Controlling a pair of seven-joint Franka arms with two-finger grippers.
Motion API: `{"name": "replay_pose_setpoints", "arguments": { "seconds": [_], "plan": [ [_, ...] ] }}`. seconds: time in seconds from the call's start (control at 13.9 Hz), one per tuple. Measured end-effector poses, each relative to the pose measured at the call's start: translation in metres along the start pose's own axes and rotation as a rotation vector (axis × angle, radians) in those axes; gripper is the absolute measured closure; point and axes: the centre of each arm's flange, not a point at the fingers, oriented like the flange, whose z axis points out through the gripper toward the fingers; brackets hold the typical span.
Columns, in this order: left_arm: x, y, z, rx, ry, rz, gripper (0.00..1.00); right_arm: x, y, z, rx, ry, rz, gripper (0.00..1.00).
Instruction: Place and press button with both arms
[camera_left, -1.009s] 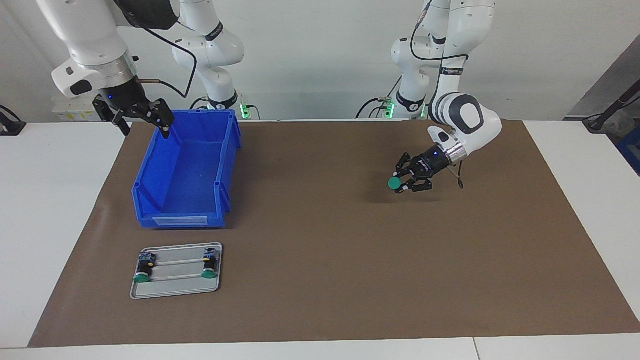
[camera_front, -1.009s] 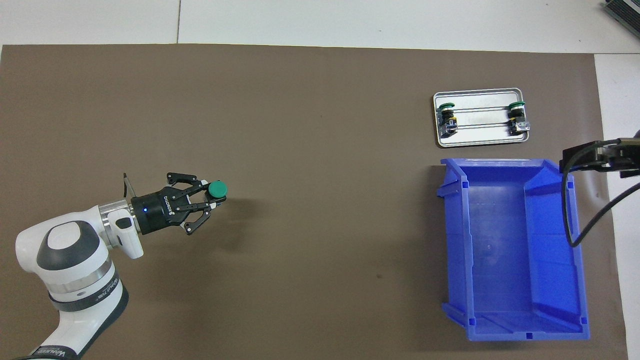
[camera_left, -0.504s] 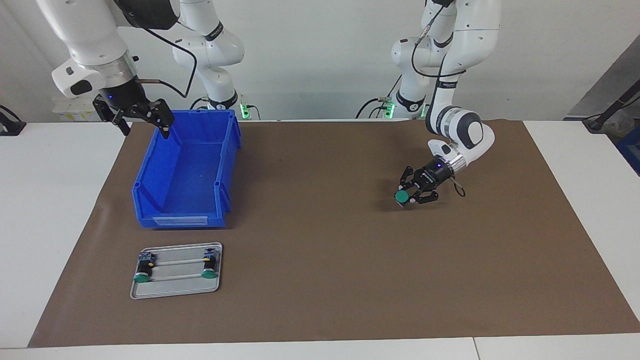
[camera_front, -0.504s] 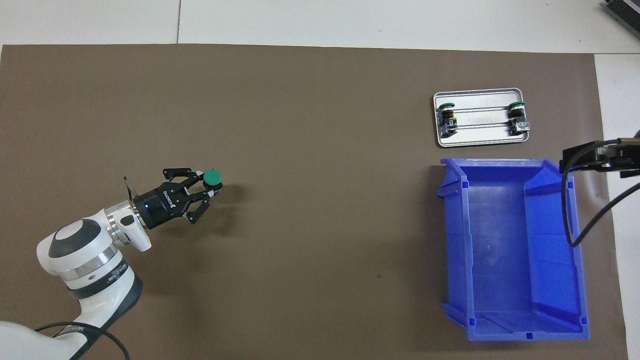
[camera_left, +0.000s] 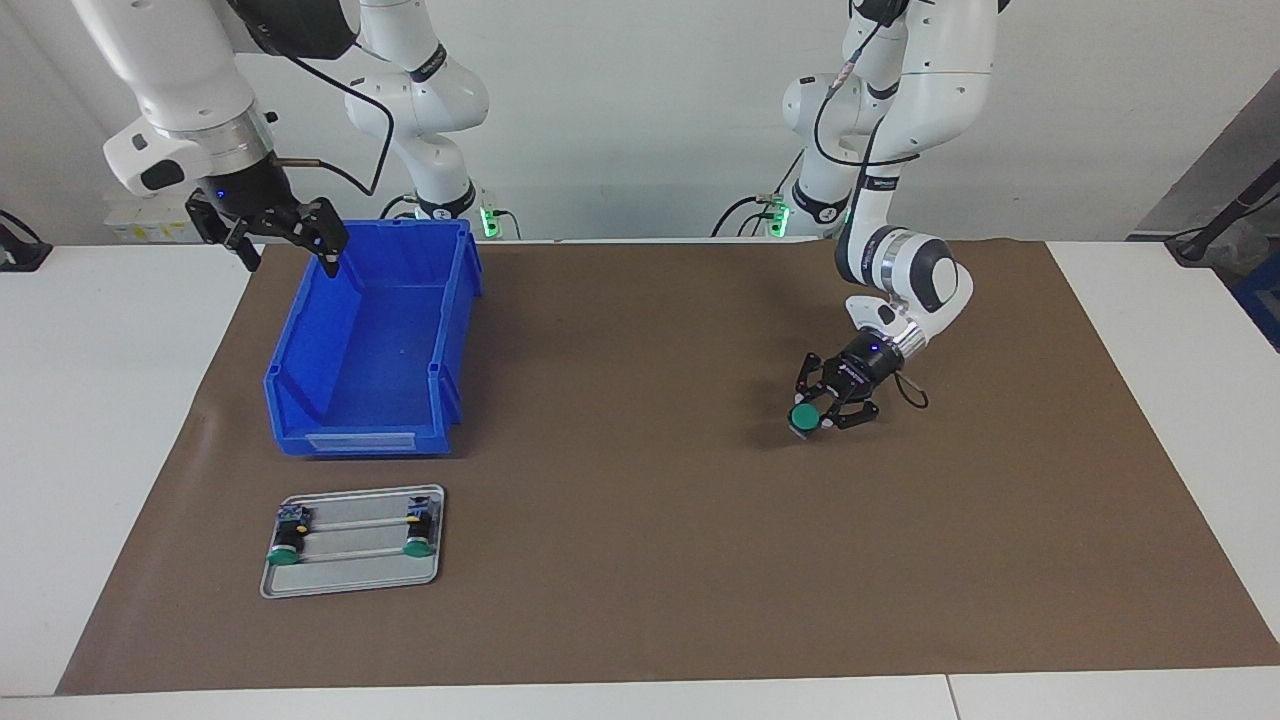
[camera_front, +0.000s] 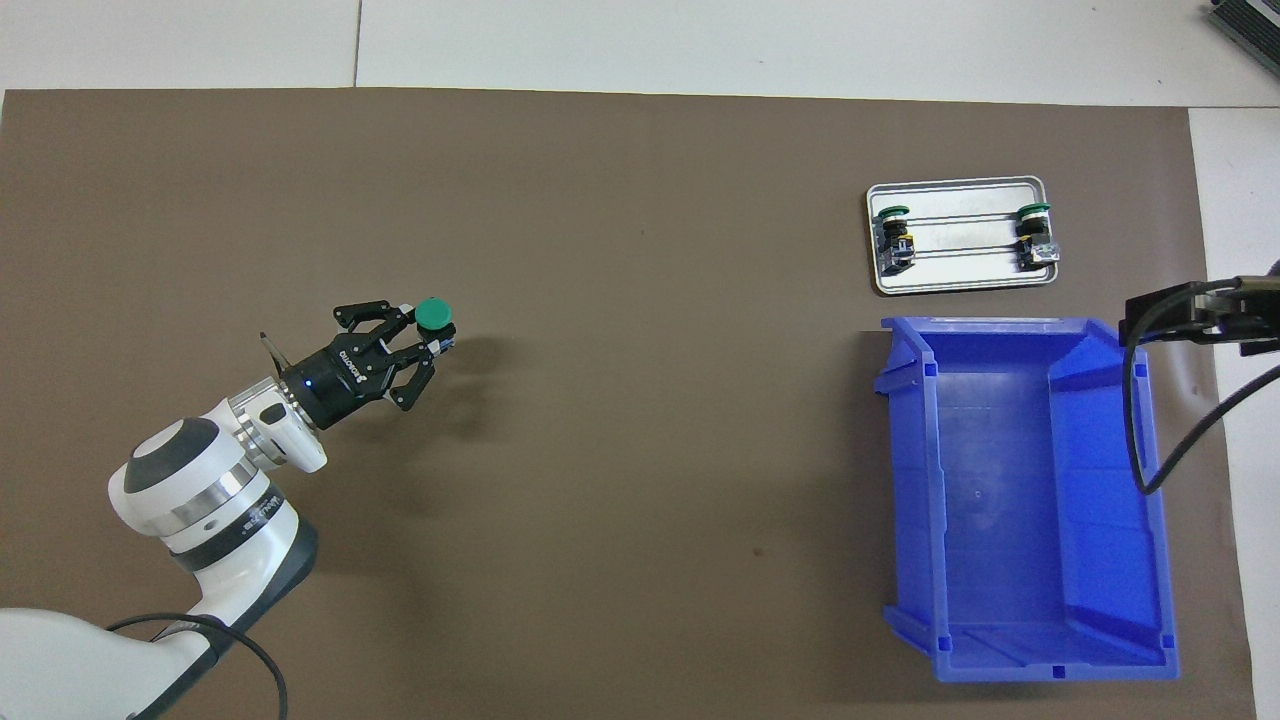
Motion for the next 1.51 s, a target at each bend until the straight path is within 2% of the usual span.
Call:
{"name": "replay_pose_setpoints", "arguments": {
  "seconds": [0.22, 0.36, 0.65, 0.86, 1.08, 1.51],
  "plan": [
    [-0.001, -0.011, 0.009, 0.060, -0.025, -0.016, 0.67, 0.000, 0.000, 0.000, 0.000, 0.000, 0.000, 0.00],
    [-0.015, -0.017, 0.017, 0.066, -0.031, -0.035, 0.67, 0.000, 0.000, 0.000, 0.000, 0.000, 0.000, 0.00],
    [-0.019, -0.036, 0.036, 0.099, 0.019, -0.061, 0.67, 0.000, 0.000, 0.000, 0.000, 0.000, 0.000, 0.00],
    [-0.010, -0.031, 0.044, 0.058, 0.110, -0.059, 0.67, 0.000, 0.000, 0.000, 0.000, 0.000, 0.000, 0.00],
    [-0.017, -0.010, 0.047, -0.002, 0.186, -0.031, 0.67, 0.000, 0.000, 0.000, 0.000, 0.000, 0.000, 0.00],
    [-0.040, 0.049, 0.027, -0.087, 0.261, -0.046, 0.67, 0.000, 0.000, 0.000, 0.000, 0.000, 0.000, 0.00]
  ]
}}
